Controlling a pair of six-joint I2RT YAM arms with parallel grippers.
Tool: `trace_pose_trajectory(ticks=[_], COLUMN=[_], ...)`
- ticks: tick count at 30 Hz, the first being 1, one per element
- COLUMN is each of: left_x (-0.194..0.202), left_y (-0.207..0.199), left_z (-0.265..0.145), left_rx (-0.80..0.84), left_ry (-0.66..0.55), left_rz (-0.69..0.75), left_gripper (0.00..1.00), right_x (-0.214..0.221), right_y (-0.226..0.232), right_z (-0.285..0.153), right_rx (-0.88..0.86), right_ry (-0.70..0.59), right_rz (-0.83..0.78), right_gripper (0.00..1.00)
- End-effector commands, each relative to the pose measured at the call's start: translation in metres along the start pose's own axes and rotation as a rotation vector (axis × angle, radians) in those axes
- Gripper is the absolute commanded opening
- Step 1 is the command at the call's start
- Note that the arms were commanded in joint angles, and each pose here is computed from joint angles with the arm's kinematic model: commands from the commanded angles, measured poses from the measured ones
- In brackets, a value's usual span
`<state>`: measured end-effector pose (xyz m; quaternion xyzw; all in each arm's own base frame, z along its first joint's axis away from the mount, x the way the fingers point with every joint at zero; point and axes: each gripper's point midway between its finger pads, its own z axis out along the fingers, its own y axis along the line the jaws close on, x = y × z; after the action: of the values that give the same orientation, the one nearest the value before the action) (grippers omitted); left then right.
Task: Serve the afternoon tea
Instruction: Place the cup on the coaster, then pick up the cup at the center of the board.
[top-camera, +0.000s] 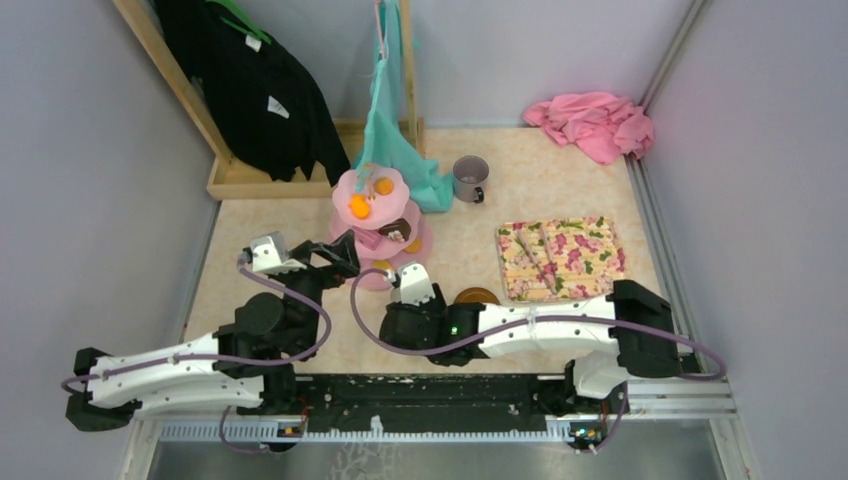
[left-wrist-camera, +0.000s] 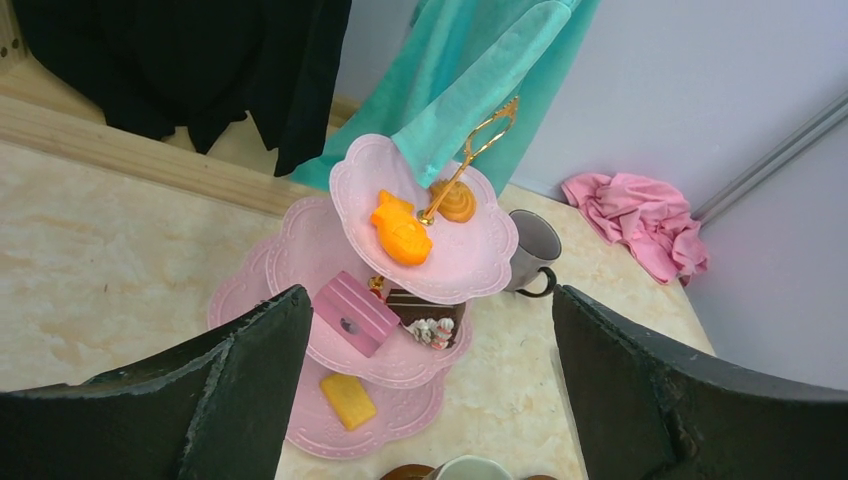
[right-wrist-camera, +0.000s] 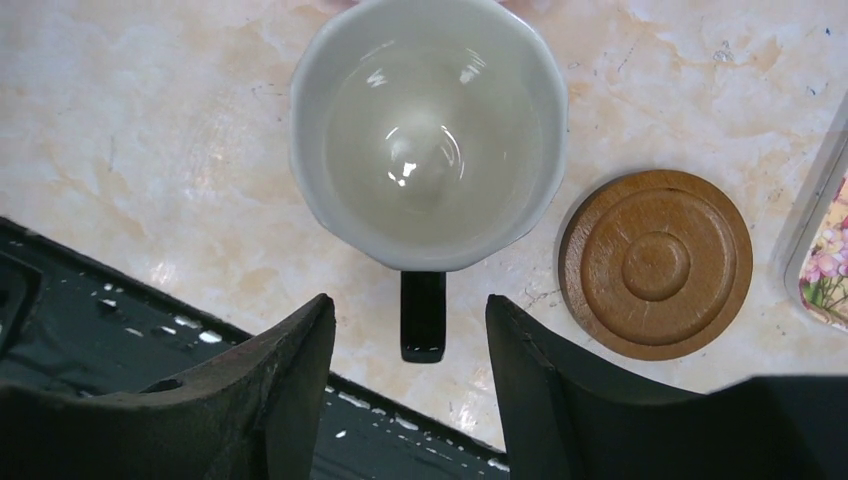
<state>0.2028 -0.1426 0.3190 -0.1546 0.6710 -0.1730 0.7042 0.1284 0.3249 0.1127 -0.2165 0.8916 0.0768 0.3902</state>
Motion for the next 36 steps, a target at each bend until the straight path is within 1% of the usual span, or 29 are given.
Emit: trace_pose_trajectory(ticks=[1,6,10,14,16,18,23,29,32,36], left_x=[-0.006,-0.005,-0.002,0.000,0.001,0.002,0.007,0.013,0.017,0.024], left_y=[0.005,0.011,0.014,0.016,0.017,0.017,0.018,0.014,0.010,0.004], left_z=[0.000,-0.001,-0.003,-0.003,-0.003,-0.003,-0.003,-0.001,0.000,0.002], left_rx=[-0.016,-0.029,-0.035,-0.038,-0.040,-0.042,-0.050,-0.039,-0.030,-0.016], left_ry=[0.000,0.007,0.021,0.027,0.027,0.027,0.024,0.026,0.027,0.028], left_rz=[-0.012,-0.012,-0.023,-0.020,-0.021,-0.023,-0.030,-0.042,-0.042,-0.044], left_gripper=[0.95,0.98,0.98,0.99,0.99,0.99,0.99,0.99,0.99,0.99], right_x=[-0.043,-0.050,-0.060,-0.078,-0.088,-0.098,-0.127,-0.158,-0.169,-0.181], right_y=[0.007,-0.006,-0.022,-0.052,-0.071,-0.094,-0.147,-0.212,-0.229,-0.250], right_z=[-0.034,-0.047,-0.059,-0.070,-0.066,-0.055,-0.013,0.033,0.059,0.089], right_rx=[-0.050,-0.035,-0.006,0.083,0.123,0.157,0.178,0.277,0.285,0.309], right_ry=[-0.113,-0.144,-0.180,-0.245,-0.255,-0.257,-0.260,-0.221,-0.182,-0.138], right_rz=[0.096,0.120,0.134,0.136,0.137,0.150,0.203,0.179,0.137,0.132], right_gripper=[0.58,0.59,0.65,0.71,0.72,0.72,0.69,0.69,0.69,0.70])
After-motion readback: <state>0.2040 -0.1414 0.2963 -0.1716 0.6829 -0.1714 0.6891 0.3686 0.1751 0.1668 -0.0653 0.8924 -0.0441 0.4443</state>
